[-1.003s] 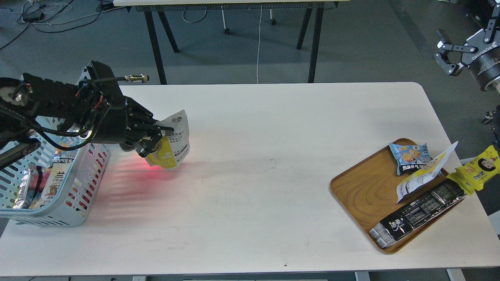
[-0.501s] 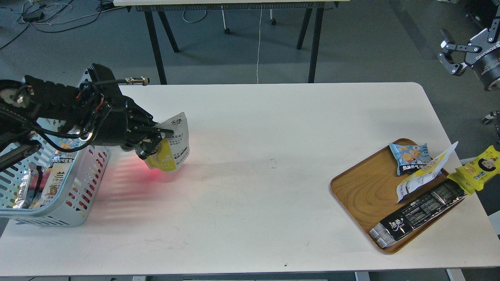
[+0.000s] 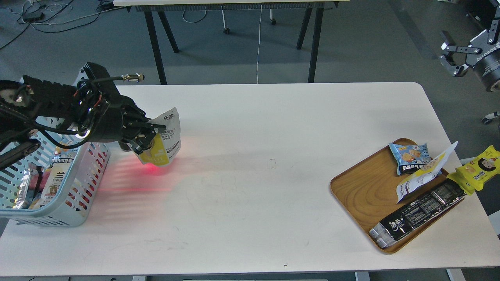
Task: Scan snack and place in basket
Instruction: 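Move the yellow bag over the blue basket and release it inside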
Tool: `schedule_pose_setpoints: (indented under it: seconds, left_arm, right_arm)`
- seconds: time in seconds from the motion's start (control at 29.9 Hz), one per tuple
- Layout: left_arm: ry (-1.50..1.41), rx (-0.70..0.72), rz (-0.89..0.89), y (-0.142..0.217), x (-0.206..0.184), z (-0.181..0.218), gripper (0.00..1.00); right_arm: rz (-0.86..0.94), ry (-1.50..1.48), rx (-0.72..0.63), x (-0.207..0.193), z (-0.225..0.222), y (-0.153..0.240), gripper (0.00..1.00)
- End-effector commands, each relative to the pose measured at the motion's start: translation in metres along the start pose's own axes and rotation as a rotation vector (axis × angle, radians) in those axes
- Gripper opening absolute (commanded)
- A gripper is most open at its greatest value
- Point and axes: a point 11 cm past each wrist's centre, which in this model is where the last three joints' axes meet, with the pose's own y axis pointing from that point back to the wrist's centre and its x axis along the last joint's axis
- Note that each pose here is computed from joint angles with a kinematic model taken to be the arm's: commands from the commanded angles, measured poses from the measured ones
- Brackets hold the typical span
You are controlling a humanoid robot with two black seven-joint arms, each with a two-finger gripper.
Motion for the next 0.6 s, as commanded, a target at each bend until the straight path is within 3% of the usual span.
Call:
schedule_pose_setpoints:
  seconds: [0.0, 0.17, 0.47, 0.57]
  left_arm:
    - [-0.002, 0.002, 0.002, 0.001, 0.001, 0.0, 0.0]
    - [-0.027, -0.008, 0.028, 0.01, 0.01, 0.004, 0.0]
    - [-0.062, 0.117, 0.069, 0.081, 0.019, -0.02, 0.0]
    - [0.006, 0.138, 0.157, 0.115, 0.034, -0.027, 0.0]
  right_arm:
    - [-0.001, -0.002, 0.004, 0.0, -0.001, -0.001, 1.0]
    - [-0.004, -0.015, 0.022, -0.003, -0.003, -0.003, 1.0]
    - [-0.004, -0.025, 0.028, -0.004, -0.001, -0.005, 1.0]
    - [-0.004, -0.028, 0.025, -0.005, 0.001, -0.005, 1.0]
